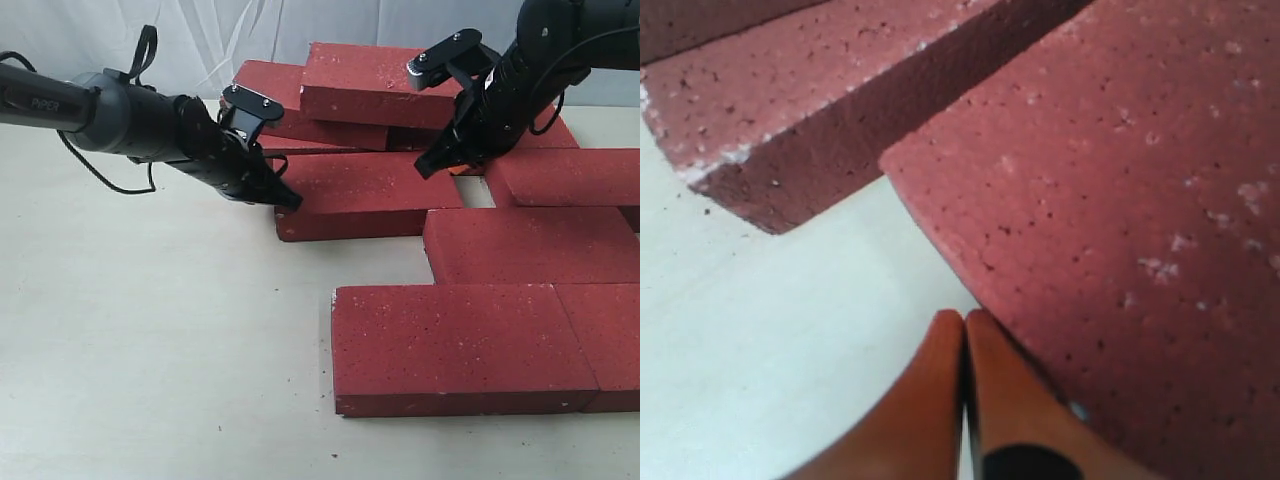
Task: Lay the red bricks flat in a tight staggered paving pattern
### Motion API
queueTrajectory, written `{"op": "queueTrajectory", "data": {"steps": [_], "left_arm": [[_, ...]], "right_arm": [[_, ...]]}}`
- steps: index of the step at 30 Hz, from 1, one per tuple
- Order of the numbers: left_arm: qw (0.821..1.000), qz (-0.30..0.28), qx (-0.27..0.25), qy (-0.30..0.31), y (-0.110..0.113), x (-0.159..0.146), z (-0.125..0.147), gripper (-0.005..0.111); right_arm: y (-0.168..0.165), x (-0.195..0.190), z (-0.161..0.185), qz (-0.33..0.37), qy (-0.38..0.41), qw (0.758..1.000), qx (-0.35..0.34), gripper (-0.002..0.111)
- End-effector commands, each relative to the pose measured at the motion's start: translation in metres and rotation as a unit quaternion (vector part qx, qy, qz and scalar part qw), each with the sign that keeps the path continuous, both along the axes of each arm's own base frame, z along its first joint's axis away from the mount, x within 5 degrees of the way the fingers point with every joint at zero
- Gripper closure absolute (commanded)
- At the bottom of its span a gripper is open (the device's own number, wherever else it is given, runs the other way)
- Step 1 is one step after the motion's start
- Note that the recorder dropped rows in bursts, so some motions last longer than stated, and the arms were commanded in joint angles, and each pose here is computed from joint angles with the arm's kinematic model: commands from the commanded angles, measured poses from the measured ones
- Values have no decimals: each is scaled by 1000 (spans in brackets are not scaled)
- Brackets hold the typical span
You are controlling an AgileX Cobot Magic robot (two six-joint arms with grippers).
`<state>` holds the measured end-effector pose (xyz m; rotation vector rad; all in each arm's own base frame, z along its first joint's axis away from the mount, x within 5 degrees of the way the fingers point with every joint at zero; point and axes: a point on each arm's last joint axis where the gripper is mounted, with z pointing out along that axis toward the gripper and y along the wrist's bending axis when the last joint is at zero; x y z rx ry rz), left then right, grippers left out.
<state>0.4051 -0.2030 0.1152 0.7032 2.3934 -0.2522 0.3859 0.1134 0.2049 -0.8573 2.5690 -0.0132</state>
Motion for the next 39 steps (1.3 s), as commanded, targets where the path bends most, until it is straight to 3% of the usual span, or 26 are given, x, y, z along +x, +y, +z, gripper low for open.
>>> {"op": "queueTrajectory", "data": {"steps": [1,22,39], "left_arm": [[1000,8,-18,-14,-10,-1,3,107],[999,26,-38,-5,-19,13,-10,107],[998,12,-55,-20,-44,11,-5,107]], "right_arm": [[-8,-1,6,-13,-24,1000,7,109],[-20,-12,23,-32,-56,998,26,109],[-20,-11,24,-33,-63,997,29,109]]}}
